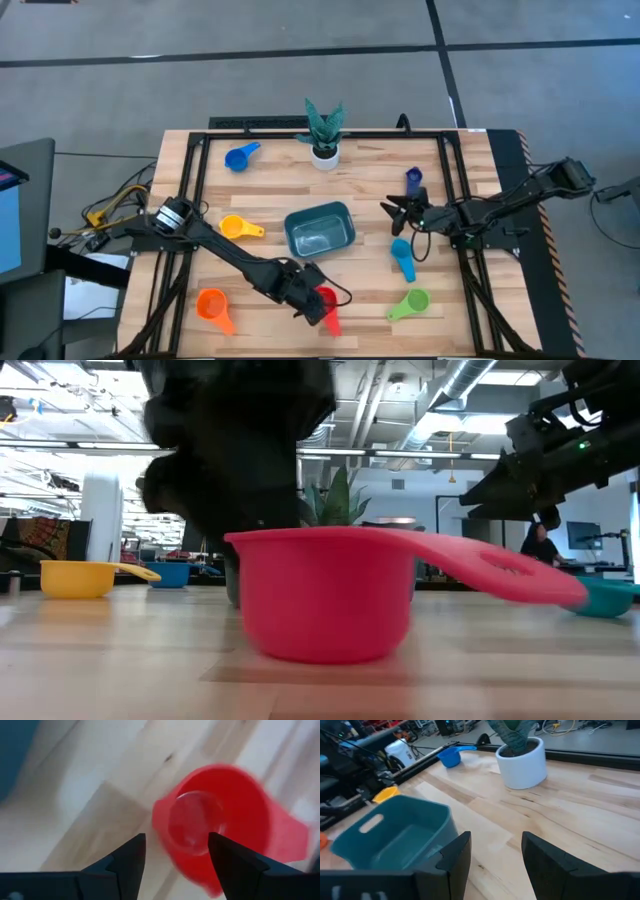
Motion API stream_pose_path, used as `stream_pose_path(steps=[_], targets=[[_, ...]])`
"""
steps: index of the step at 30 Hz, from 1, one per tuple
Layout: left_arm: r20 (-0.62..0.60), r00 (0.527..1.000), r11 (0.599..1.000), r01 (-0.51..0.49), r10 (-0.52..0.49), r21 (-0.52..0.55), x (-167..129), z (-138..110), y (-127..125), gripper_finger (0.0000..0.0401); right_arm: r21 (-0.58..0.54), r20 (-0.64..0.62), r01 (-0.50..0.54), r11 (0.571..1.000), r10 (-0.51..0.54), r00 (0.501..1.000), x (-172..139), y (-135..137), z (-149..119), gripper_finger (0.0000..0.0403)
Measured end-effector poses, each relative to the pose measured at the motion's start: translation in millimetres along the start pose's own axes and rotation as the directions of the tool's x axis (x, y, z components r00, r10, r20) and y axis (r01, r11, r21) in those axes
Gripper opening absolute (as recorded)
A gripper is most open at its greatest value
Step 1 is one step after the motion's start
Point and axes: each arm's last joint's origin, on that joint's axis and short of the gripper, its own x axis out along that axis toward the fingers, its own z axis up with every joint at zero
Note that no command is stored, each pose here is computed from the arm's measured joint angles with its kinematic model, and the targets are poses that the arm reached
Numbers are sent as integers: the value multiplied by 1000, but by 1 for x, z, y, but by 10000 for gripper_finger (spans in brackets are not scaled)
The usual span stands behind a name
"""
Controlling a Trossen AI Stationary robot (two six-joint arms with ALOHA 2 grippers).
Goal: Nest measuring cups in basket
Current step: Stack the red measuring cup on top of the orange measuring cup
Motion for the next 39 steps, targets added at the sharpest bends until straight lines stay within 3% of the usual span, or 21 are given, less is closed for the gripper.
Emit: stream_pose_path(steps=[7,16,21,26,29,32,39], targets=[[-33,999,1000,-10,10,-5,6,0,3,158,-7,-10,-17,1000,17,1000,-2,2,-2,195],[-101,991,994,-77,84,72,5,-4,12,11,-9,-11,-20,1000,20,1000,-2,2,-2,193],[-128,985,991,-103,113,86,-6,-3,15,11,-13,-12,-19,1000,18,1000,-2,2,-2,191],[-149,966,978,-207,209,31,-48,-12,20,3,-14,-15,-20,1000,20,1000,-2,2,-2,185],[-169,944,951,-301,285,-75,-84,-28,23,5,-14,-25,-33,999,32,999,-2,3,-3,182],[-209,913,895,-393,351,-212,-117,-54,26,5,-14,-26,-34,999,34,999,-2,3,-3,180],[-291,881,776,-468,373,-423,-169,-110,27,3,-25,-25,-36,999,35,999,-2,3,-3,182]])
